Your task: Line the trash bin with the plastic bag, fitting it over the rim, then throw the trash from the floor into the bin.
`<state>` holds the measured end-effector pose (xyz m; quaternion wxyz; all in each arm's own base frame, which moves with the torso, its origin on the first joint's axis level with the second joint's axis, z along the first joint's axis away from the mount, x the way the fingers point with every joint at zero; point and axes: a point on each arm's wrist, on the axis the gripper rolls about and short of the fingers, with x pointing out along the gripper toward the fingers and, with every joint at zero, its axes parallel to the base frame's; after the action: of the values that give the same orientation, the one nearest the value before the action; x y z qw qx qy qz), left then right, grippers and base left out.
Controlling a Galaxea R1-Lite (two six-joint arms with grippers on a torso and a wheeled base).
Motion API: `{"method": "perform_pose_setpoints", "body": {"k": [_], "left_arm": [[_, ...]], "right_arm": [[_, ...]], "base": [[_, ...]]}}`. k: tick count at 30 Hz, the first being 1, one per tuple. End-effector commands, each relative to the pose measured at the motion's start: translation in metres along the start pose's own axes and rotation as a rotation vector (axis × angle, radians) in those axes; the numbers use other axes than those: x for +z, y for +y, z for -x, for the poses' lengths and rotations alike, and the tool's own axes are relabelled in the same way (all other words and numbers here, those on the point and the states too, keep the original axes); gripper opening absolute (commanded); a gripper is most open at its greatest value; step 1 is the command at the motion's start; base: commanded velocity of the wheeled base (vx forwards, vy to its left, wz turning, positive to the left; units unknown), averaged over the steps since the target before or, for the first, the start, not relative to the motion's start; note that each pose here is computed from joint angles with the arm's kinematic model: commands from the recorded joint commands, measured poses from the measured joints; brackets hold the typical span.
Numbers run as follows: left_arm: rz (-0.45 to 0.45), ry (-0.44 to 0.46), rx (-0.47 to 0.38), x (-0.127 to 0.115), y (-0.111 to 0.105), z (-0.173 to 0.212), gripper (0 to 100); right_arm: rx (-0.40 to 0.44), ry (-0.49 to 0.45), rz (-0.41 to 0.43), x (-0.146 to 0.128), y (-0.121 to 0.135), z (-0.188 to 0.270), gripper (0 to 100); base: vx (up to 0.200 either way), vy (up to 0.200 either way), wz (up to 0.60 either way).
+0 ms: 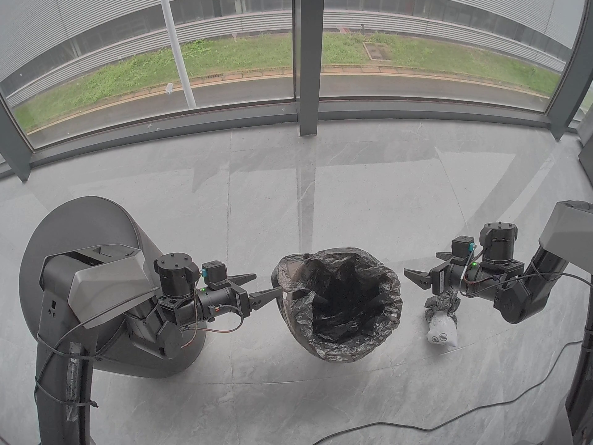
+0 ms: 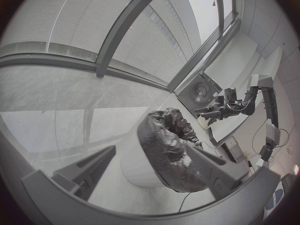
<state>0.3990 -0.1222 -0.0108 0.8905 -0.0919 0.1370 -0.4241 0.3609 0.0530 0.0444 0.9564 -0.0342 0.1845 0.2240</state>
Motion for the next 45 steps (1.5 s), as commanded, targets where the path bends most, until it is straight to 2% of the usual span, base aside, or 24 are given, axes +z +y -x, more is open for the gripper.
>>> {"method": "perform_pose_setpoints", "body": {"k": [1,8,17,26,29,34,38,43,45], "left_arm": [[0.012,0.003,0.032,-0.008,0.018,-0.002,100],[0.024,0.017,0.074,-0.019,0.022,-0.005,100],[-0.003,-0.062,0.142,-0.011,0.033,-0.030,100],[0.027,-0.069,0.131,-0.015,0.032,-0.036,100],[0.010,-0.106,0.119,-0.004,0.027,-0.036,100],[-0.036,-0.176,0.102,0.032,0.016,-0.031,100],[-0.053,-0.202,0.087,0.049,0.005,-0.028,100],[-0.050,-0.193,0.059,0.053,-0.012,-0.025,100],[-0.041,-0.171,0.046,0.047,-0.018,-0.025,100]], "right_arm": [[-0.001,-0.003,0.000,0.000,0.001,0.003,100],[0.002,-0.016,0.007,0.004,0.003,0.005,100],[0.006,-0.020,0.010,0.008,0.007,0.015,100],[0.006,-0.007,0.004,0.006,0.012,0.030,100],[0.006,-0.004,0.005,0.006,0.013,0.034,100],[0.006,-0.006,0.006,0.007,0.014,0.037,100],[0.015,-0.004,0.009,0.007,0.018,0.036,100],[0.034,-0.006,0.015,0.008,0.025,0.036,100],[0.039,-0.010,0.019,0.010,0.028,0.036,100]], "base": [[0.000,0.000,0.00],[0.000,0.000,0.00],[0.000,0.000,0.00],[0.000,0.000,0.00],[0.000,0.000,0.00],[0.000,0.000,0.00],[0.000,0.000,0.00],[0.000,0.000,0.00],[0.000,0.000,0.00]]}}
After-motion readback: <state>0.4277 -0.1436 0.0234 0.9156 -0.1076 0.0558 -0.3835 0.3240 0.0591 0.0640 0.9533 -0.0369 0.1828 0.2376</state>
